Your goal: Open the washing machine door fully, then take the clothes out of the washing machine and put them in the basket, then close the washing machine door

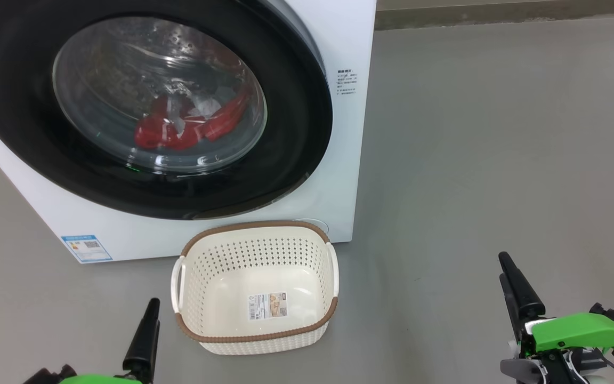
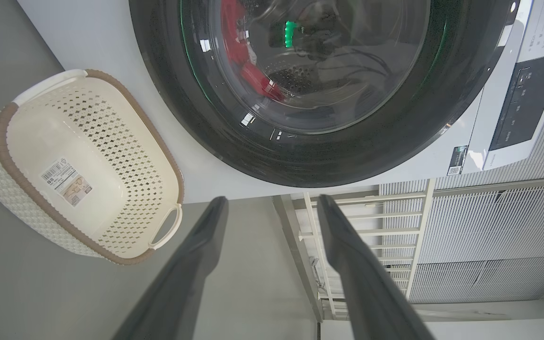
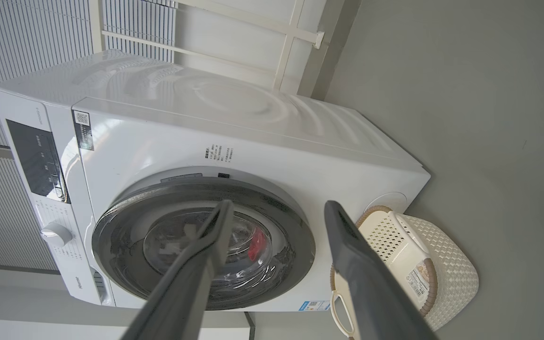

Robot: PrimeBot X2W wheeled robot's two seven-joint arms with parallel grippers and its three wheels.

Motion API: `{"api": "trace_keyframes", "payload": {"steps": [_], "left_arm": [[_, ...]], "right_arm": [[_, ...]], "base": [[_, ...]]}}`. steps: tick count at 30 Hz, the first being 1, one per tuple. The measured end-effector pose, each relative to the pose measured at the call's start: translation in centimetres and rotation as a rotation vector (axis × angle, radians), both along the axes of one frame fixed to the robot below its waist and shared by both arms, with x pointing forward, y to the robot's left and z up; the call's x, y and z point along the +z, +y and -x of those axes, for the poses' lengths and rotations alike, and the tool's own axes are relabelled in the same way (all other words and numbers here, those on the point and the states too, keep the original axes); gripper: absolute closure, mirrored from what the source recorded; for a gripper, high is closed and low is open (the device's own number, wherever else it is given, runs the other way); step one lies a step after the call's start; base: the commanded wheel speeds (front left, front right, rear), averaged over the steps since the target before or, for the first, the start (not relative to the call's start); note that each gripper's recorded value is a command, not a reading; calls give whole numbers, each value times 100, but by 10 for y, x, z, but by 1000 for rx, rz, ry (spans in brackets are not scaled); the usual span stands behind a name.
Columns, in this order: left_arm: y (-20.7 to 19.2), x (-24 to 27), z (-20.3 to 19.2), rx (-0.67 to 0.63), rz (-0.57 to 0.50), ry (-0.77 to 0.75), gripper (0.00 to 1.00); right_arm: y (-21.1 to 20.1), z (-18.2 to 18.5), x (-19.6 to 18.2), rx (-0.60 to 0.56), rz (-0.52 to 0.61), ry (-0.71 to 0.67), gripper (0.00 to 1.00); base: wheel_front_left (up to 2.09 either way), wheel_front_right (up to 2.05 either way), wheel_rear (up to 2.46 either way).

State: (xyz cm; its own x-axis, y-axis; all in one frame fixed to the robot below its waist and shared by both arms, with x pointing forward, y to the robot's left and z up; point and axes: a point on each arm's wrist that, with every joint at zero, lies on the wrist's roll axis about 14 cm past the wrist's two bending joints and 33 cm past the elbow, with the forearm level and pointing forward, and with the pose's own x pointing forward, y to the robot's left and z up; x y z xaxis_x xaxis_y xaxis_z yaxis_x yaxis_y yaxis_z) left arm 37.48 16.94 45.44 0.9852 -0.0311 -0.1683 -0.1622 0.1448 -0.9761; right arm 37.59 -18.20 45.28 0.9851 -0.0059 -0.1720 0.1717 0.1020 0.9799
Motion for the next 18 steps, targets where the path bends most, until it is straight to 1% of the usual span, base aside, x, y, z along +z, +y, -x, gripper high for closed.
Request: {"api": "trace_keyframes", "payload": {"steps": [7, 15, 18], "left_arm": [[-2, 6, -5, -15, -88, -19, 0], [-4, 19, -13, -36, -239, -68, 0], [-3, 21, -14, -36, -266, -75, 0]], "right_arm": [[4, -2, 1, 22, 87, 0, 0], [4, -9, 7, 33, 196, -18, 0], [4, -10, 7, 35, 224, -18, 0]], "base": [[0, 0, 0], [0, 0, 0], [0, 0, 0]]}}
